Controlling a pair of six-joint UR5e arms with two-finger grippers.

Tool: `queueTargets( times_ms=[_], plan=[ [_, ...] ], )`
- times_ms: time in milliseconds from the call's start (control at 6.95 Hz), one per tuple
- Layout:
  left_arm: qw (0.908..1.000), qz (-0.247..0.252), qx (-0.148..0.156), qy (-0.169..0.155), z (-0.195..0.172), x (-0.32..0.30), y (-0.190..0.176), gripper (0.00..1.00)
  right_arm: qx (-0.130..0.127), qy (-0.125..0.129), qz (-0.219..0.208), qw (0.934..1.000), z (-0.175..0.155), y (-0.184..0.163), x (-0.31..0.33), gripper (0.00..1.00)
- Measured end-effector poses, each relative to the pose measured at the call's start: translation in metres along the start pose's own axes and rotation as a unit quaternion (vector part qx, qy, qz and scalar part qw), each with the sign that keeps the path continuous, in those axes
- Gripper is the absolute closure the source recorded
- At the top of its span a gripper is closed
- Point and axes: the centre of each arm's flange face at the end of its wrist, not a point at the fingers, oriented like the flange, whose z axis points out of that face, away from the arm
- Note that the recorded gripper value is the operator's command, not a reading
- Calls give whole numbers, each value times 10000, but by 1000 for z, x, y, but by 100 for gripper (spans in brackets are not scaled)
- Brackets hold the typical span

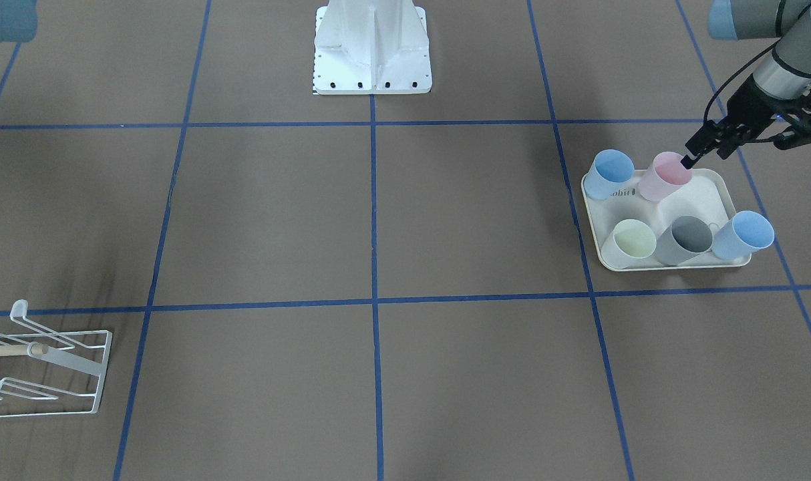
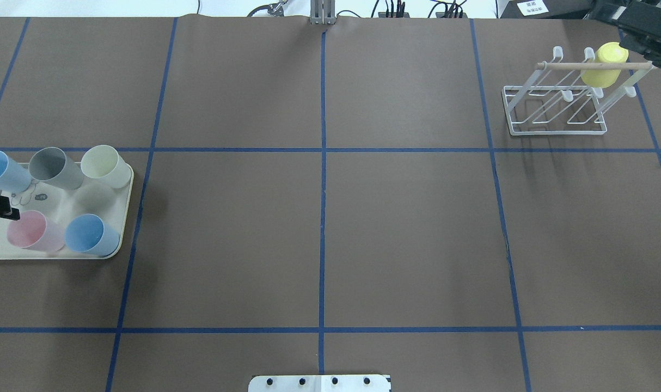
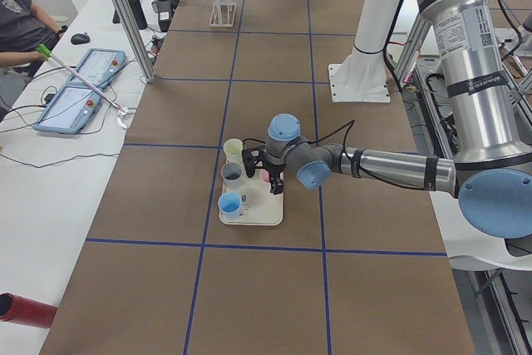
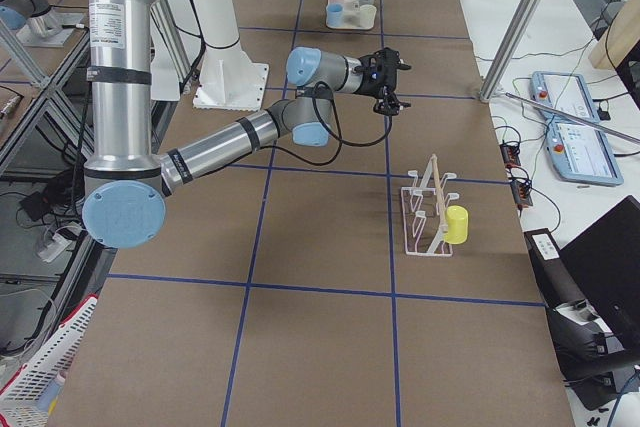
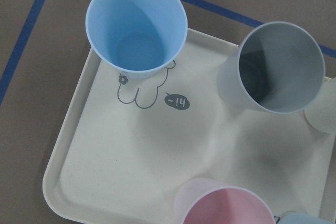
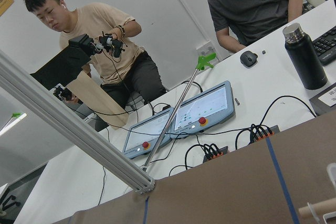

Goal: Transfer IKEA cup to right arm and place on rack

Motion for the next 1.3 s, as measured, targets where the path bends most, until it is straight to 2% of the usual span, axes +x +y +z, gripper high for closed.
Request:
queueTargets(
  times_ms=[144, 288, 432, 576, 719, 1295],
  plan=[
    [9999, 33, -84, -51, 10, 1, 2, 15, -4, 2, 0, 10000, 1, 0, 0, 0],
    [9998, 69, -160, -96, 18, 1, 6, 31, -8, 4, 0, 10000, 1, 1, 0, 0],
    [9996, 107, -217, -126, 24, 2, 9, 54, -11, 3, 0, 10000, 1, 1, 0, 0],
    [9994, 151, -266, -142, 28, 3, 13, 88, -10, 1, 0, 10000, 1, 1, 0, 0],
    [9993, 190, -300, -150, 30, 4, 15, 100, -6, 0, 0, 10000, 1, 1, 0, 0],
    [9994, 107, -278, -179, 21, -8, 15, 100, 1, -26, -3, 10000, 3, 0, -3, 0]
  ],
)
